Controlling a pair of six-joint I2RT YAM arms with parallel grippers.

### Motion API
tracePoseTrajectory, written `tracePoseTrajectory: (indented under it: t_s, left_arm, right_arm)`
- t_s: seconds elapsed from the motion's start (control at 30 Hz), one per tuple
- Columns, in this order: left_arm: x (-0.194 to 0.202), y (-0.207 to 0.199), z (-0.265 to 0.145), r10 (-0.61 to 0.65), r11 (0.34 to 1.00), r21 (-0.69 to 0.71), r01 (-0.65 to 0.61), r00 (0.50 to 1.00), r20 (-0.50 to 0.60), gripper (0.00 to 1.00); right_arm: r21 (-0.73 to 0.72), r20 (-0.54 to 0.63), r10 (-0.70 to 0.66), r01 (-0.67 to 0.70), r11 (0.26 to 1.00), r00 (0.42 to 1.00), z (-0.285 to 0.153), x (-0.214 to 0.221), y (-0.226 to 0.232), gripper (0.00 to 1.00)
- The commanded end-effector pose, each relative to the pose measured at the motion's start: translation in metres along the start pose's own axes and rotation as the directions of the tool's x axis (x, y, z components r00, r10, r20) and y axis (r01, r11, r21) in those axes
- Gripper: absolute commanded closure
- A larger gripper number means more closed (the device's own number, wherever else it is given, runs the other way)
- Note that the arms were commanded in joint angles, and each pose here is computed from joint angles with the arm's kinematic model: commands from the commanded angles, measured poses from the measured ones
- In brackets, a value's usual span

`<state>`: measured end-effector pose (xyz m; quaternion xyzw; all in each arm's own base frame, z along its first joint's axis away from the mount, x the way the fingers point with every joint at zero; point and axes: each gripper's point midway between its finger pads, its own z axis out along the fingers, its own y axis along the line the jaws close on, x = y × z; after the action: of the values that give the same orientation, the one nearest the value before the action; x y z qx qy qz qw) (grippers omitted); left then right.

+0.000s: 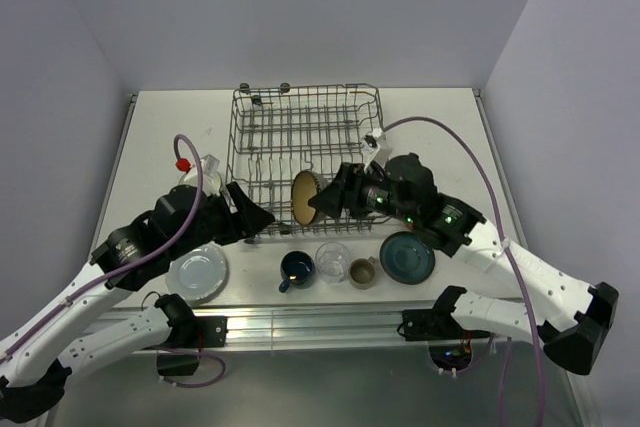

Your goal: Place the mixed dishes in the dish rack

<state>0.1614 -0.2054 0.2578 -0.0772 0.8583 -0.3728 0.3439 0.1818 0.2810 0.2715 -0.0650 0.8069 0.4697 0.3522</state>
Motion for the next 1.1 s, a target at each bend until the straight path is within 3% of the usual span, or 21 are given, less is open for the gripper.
tracePoseTrajectory:
  t_s: [0.0, 0.1, 0.17, 0.47, 0.67, 0.7, 0.77, 0.97, 1.07]
  left_arm:
    - [-0.016, 0.004, -0.009, 0.018, 0.999, -0.038, -0.015, 0.997, 0.073, 0.29]
    - [-0.019, 0.002, -0.011, 0.026, 0.999, -0.028, -0.023, 0.996, 0.089, 0.29]
    - [-0.021, 0.001, -0.012, 0.032, 0.999, -0.026, -0.029, 0.995, 0.097, 0.29]
    - [-0.014, 0.006, -0.003, 0.073, 0.997, -0.018, -0.072, 0.994, 0.077, 0.3]
    - [-0.017, 0.021, -0.003, 0.111, 0.992, -0.079, -0.104, 0.989, 0.101, 0.32]
    - [-0.017, 0.021, -0.003, 0.119, 0.991, -0.077, -0.111, 0.988, 0.103, 0.32]
    - [-0.017, 0.023, -0.002, 0.123, 0.99, -0.081, -0.114, 0.986, 0.11, 0.33]
    - [-0.019, 0.023, 0.006, 0.155, 0.986, -0.081, -0.146, 0.981, 0.119, 0.33]
    - [-0.015, 0.024, 0.012, 0.161, 0.985, -0.078, -0.153, 0.981, 0.105, 0.33]
  right_arm:
    - [0.097, 0.194, -0.127, 0.11, 0.989, 0.973, 0.001, -0.067, 0.014, 1.0]
    - [0.241, 0.18, -0.192, 0.146, 0.959, 0.965, 0.028, -0.09, -0.003, 1.0]
    - [0.324, 0.23, -0.26, 0.178, 0.929, 0.938, 0.032, -0.123, -0.003, 1.0]
    - [0.672, 0.181, -0.499, 0.264, 0.692, 0.848, 0.093, -0.211, -0.069, 1.0]
    - [0.813, 0.014, -0.664, 0.378, 0.443, 0.747, 0.137, -0.249, -0.104, 1.0]
    - [0.842, -0.059, -0.672, 0.399, 0.364, 0.738, 0.148, -0.247, -0.128, 1.0]
    - [0.847, -0.103, -0.695, 0.429, 0.314, 0.711, 0.157, -0.258, -0.134, 1.0]
    - [0.853, -0.333, -0.692, 0.517, 0.068, 0.641, 0.199, -0.246, -0.207, 1.0]
    - [0.853, -0.373, -0.693, 0.521, 0.005, 0.617, 0.201, -0.25, -0.218, 1.0]
